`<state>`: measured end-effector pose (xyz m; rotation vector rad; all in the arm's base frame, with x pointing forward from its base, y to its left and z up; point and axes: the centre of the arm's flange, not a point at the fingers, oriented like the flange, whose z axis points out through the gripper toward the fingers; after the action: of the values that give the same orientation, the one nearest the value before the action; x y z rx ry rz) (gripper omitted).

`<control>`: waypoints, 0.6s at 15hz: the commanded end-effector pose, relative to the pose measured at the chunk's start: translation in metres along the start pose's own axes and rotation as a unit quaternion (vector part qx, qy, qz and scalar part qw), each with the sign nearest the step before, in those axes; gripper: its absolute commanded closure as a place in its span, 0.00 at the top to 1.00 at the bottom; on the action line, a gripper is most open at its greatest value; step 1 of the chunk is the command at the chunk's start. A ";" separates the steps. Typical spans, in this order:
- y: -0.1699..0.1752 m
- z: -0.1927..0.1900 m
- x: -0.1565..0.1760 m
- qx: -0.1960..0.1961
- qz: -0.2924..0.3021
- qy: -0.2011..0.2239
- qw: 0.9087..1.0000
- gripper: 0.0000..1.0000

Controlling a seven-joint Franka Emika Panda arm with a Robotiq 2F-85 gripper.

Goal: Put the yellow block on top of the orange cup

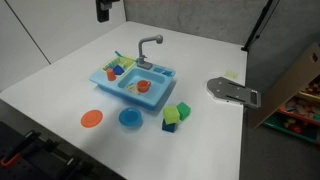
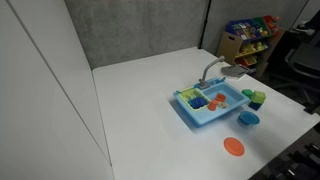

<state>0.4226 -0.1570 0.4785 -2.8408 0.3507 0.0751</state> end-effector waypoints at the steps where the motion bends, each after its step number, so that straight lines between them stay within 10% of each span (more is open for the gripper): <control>1: 0.000 0.000 0.000 0.000 0.000 0.000 1.000 1.00; 9: -0.011 0.001 0.015 -0.014 0.006 0.000 1.000 1.00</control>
<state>0.4249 -0.1541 0.4763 -2.8471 0.3495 0.0850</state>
